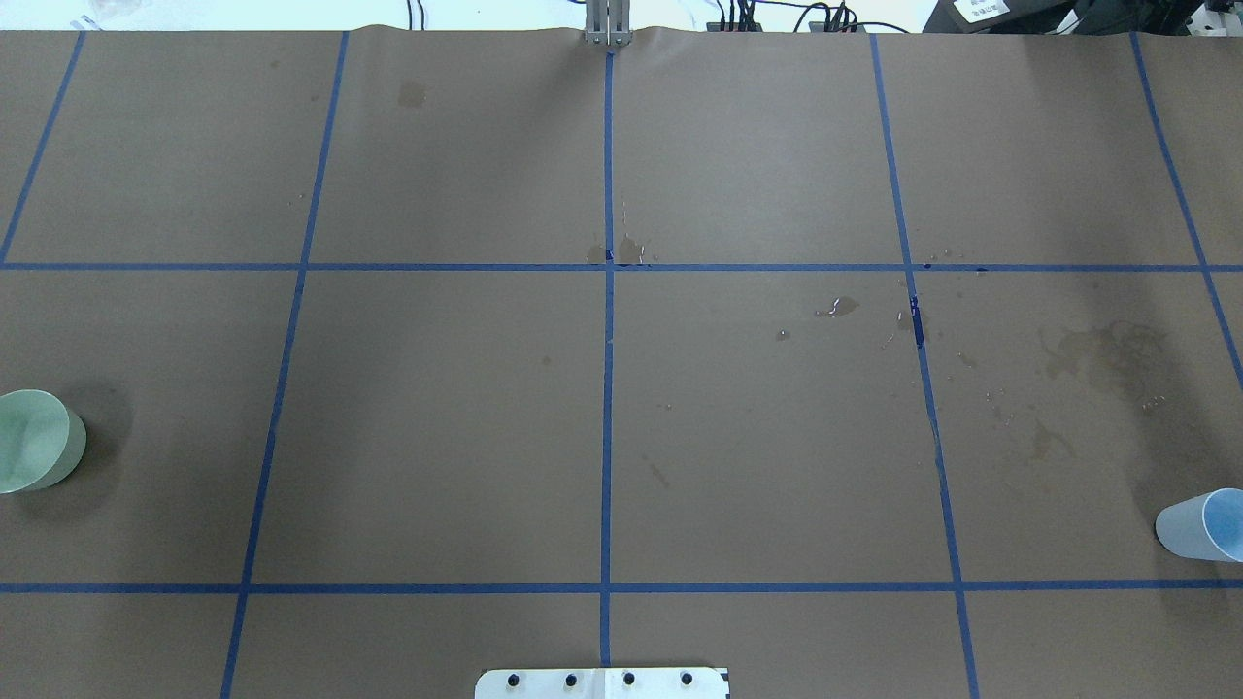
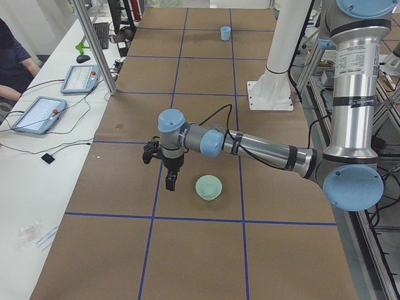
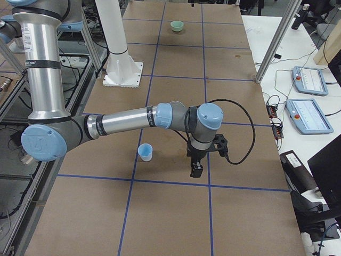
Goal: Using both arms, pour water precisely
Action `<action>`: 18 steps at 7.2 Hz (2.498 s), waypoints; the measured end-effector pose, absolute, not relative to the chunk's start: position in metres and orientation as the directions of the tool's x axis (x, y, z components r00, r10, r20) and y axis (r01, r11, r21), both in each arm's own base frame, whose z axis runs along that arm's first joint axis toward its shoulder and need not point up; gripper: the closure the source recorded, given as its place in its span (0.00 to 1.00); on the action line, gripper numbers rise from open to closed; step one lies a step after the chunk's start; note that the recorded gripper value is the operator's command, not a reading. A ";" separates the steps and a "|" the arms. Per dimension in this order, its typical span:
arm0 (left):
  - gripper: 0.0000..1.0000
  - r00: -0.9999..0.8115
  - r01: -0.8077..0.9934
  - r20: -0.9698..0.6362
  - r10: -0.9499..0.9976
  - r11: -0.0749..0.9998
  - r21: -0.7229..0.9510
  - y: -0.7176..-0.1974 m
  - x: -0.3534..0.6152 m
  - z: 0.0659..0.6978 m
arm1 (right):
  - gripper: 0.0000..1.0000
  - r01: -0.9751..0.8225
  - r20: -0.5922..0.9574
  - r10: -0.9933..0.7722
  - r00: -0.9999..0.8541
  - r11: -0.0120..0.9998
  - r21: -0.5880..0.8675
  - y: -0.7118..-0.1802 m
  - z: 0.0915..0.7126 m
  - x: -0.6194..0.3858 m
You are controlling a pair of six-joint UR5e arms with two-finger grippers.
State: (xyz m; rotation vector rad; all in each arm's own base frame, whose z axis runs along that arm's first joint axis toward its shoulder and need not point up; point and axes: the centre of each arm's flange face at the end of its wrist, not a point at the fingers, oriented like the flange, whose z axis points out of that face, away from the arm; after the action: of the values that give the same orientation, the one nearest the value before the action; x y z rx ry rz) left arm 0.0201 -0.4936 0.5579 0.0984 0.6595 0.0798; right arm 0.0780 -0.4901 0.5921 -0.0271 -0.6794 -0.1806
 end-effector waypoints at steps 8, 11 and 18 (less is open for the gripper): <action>0.00 0.774 -0.064 -0.621 0.121 0.991 0.114 -0.486 -0.029 0.589 | 0.00 0.015 0.641 -0.022 0.768 1.000 0.017 -0.461 0.624 0.066; 0.00 0.774 -0.066 -0.622 0.117 0.992 0.105 -0.481 -0.031 0.595 | 0.00 0.014 0.643 -0.020 0.766 1.000 0.014 -0.461 0.625 0.066; 0.00 0.714 -0.067 -0.696 0.078 0.997 0.044 -0.441 -0.043 0.635 | 0.00 0.012 0.701 -0.014 0.713 1.000 0.007 -0.460 0.621 0.060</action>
State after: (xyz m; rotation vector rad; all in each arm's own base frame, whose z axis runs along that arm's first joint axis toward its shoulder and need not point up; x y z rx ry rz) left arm -0.0430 -0.4412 0.6345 0.0157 0.7711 0.0802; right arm 0.0600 -0.4599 0.6213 0.0023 -0.7774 -0.0143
